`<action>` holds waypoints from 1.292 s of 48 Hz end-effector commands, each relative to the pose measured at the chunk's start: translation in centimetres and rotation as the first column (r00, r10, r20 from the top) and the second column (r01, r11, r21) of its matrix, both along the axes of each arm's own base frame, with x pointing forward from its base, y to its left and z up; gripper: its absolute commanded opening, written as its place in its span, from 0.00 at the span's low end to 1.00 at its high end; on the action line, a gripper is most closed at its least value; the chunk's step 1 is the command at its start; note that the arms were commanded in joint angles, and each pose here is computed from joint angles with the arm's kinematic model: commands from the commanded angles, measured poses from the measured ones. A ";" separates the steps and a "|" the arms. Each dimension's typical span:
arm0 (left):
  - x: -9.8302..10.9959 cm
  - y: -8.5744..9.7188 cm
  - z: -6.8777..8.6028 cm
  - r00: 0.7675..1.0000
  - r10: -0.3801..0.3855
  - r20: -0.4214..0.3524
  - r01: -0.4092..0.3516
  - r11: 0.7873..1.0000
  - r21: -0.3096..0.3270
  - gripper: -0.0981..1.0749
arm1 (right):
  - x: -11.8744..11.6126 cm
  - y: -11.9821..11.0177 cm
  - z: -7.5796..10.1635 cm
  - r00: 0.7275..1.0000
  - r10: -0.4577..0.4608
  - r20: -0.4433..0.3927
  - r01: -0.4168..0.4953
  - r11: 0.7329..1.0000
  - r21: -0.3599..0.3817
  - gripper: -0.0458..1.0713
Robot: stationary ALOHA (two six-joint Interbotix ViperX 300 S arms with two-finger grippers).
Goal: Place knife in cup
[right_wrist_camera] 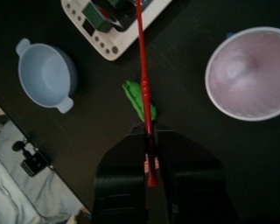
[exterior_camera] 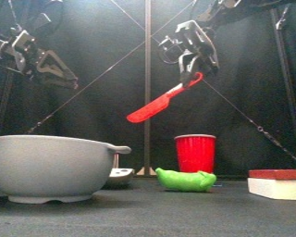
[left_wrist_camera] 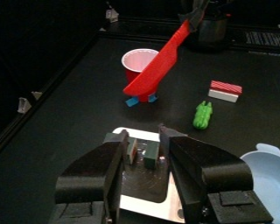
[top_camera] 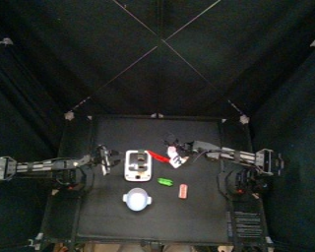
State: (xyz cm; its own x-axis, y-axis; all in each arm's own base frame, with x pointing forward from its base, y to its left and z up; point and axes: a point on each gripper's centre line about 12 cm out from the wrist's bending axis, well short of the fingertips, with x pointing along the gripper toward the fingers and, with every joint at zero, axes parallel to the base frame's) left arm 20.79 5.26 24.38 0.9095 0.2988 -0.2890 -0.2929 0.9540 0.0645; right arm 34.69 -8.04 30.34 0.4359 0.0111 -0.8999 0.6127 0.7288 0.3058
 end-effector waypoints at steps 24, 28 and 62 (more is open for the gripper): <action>0.1 0.0 0.1 1.000 -0.002 0.001 0.002 1.000 0.007 0.72 | -7.5 -4.5 3.9 0.973 -0.120 -0.195 0.139 0.987 0.086 0.28; 0.1 0.0 0.1 1.000 -0.001 -0.001 0.001 1.000 0.007 0.72 | -7.8 -4.8 3.4 0.968 -0.101 -0.230 0.131 0.984 0.118 0.28; 0.0 0.0 -0.2 1.000 -0.002 -0.007 0.002 1.000 0.006 0.72 | -6.3 -7.1 -0.6 0.931 -0.094 -0.353 0.158 0.975 0.156 0.29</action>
State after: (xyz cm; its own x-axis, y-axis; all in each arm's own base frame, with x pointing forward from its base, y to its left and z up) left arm 20.58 5.19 23.71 0.9051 0.2965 -0.3048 -0.2899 0.9546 0.0681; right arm 28.30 -14.76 28.66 0.0767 0.1742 -0.9817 0.7889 0.5915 0.1666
